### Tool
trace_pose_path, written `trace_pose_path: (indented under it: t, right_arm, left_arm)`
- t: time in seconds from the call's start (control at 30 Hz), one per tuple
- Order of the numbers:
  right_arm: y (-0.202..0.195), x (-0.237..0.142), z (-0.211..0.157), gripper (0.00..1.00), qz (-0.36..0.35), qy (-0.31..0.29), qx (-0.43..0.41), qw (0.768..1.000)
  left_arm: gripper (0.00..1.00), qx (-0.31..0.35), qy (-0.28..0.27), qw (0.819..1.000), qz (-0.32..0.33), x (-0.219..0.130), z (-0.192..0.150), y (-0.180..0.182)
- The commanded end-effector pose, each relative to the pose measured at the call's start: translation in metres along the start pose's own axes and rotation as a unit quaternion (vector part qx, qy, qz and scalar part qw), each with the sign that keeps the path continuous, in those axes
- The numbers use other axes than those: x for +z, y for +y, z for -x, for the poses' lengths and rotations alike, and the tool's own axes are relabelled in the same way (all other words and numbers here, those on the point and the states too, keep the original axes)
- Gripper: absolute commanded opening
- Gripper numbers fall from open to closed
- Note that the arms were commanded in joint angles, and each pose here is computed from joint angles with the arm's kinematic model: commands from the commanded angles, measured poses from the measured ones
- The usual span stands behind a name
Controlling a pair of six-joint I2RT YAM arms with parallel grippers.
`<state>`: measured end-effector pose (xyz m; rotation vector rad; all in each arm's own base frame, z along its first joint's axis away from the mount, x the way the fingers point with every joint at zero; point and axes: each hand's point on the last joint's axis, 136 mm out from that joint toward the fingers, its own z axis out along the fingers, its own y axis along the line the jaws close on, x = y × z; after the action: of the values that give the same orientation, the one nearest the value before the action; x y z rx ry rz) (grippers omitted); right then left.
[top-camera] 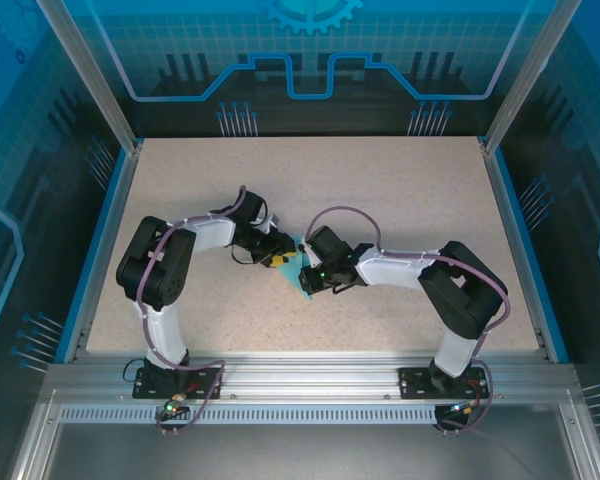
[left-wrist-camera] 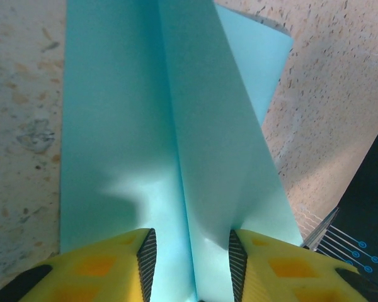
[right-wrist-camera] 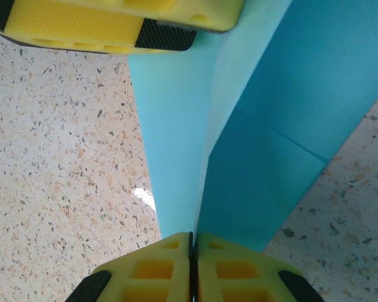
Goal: Fold a paper plane with a square sheet of paper (fold left side to right side)
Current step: Fourth fold the wing at the center of the table.
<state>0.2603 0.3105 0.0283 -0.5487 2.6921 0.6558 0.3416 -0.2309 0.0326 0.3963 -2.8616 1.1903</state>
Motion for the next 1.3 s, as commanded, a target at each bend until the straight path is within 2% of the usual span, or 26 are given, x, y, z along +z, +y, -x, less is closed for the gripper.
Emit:
trace_pose_path:
  t: [0.0,0.67,0.9,1.27]
  right_arm:
    - [-0.005,0.005,-0.004,0.11,0.007,0.012,0.015,1.000]
    - [-0.006,0.007,-0.007,0.13,0.008,0.022,0.015,1.000]
    - [-0.003,0.003,-0.002,0.16,0.014,0.014,0.014,1.000]
    - [0.005,-0.015,0.011,0.27,0.038,-0.008,0.008,0.999]
  left_arm:
    - [0.39,-0.006,0.010,1.000,-0.005,0.004,0.001,-0.007]
    - [0.42,-0.021,0.024,0.999,0.027,0.016,-0.002,0.015]
    - [0.42,-0.022,0.025,0.999,0.031,0.017,-0.002,0.016]
    - [0.42,-0.022,0.026,0.999,0.035,0.018,-0.003,0.017]
